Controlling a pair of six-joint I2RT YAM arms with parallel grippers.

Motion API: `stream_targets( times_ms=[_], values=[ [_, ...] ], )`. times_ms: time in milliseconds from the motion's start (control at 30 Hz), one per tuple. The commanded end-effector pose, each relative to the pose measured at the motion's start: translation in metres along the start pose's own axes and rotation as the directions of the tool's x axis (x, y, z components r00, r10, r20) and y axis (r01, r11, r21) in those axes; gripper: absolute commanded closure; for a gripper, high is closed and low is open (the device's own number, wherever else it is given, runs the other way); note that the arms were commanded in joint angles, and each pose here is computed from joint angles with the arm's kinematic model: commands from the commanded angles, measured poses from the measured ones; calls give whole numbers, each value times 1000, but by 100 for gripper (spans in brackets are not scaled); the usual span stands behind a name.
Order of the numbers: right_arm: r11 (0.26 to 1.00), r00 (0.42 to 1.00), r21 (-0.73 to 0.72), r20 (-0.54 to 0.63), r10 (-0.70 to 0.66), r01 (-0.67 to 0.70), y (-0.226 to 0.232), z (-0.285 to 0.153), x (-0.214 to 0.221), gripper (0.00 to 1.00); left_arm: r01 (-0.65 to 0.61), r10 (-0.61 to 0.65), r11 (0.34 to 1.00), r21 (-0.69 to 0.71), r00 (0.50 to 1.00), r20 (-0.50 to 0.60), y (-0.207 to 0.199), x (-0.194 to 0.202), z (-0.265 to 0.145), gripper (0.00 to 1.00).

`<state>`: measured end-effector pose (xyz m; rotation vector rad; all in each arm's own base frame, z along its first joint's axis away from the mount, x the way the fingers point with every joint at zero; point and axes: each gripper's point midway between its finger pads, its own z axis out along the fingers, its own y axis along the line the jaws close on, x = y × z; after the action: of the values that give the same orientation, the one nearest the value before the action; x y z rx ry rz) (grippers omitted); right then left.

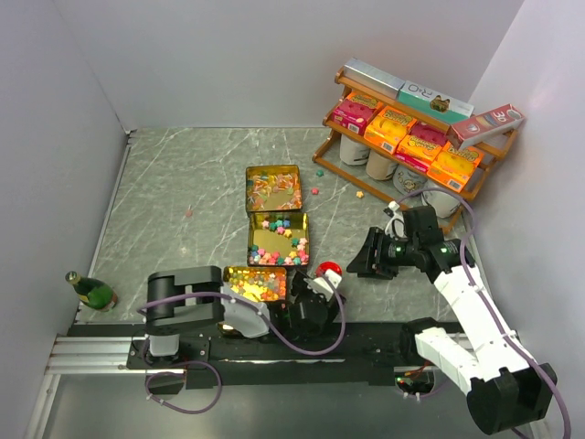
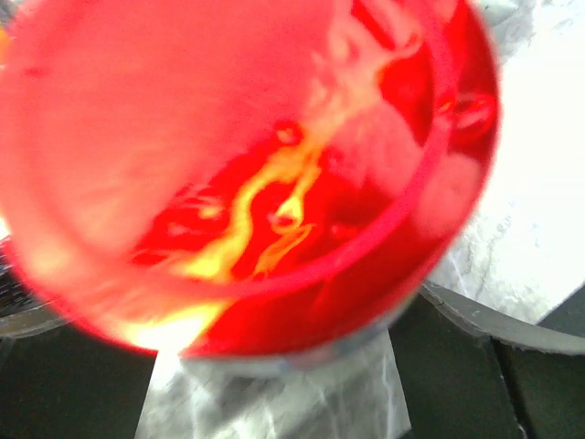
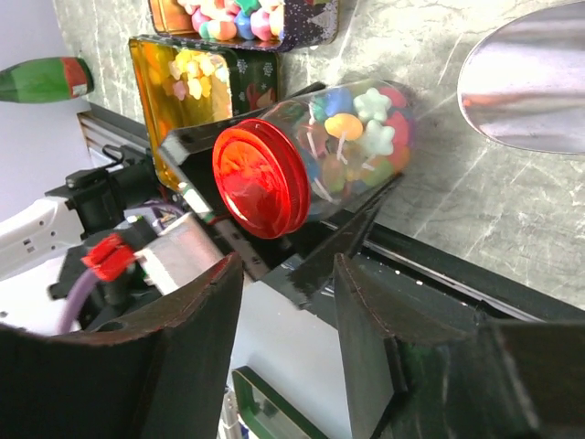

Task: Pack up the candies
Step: Reset both arms

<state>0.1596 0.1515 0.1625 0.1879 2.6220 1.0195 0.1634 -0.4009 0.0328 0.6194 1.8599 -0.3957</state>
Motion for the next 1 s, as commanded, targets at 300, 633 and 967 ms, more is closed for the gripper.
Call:
stream_targets(
  times_ms=[300, 633, 967],
  values=[
    [998, 996, -34, 70, -47, 50, 19, -15, -18, 44, 101, -102, 993, 65, 995, 0, 0, -38, -40, 4],
    [996, 984, 33, 156, -87, 82, 12, -26, -33, 19, 214, -214, 977, -17, 967, -137, 33, -45, -86, 4],
    [992, 938, 118, 338, -72, 33, -1, -34, -90, 0, 483, -500, 852, -201, 865, -41, 146, -111, -135, 4]
  ],
)
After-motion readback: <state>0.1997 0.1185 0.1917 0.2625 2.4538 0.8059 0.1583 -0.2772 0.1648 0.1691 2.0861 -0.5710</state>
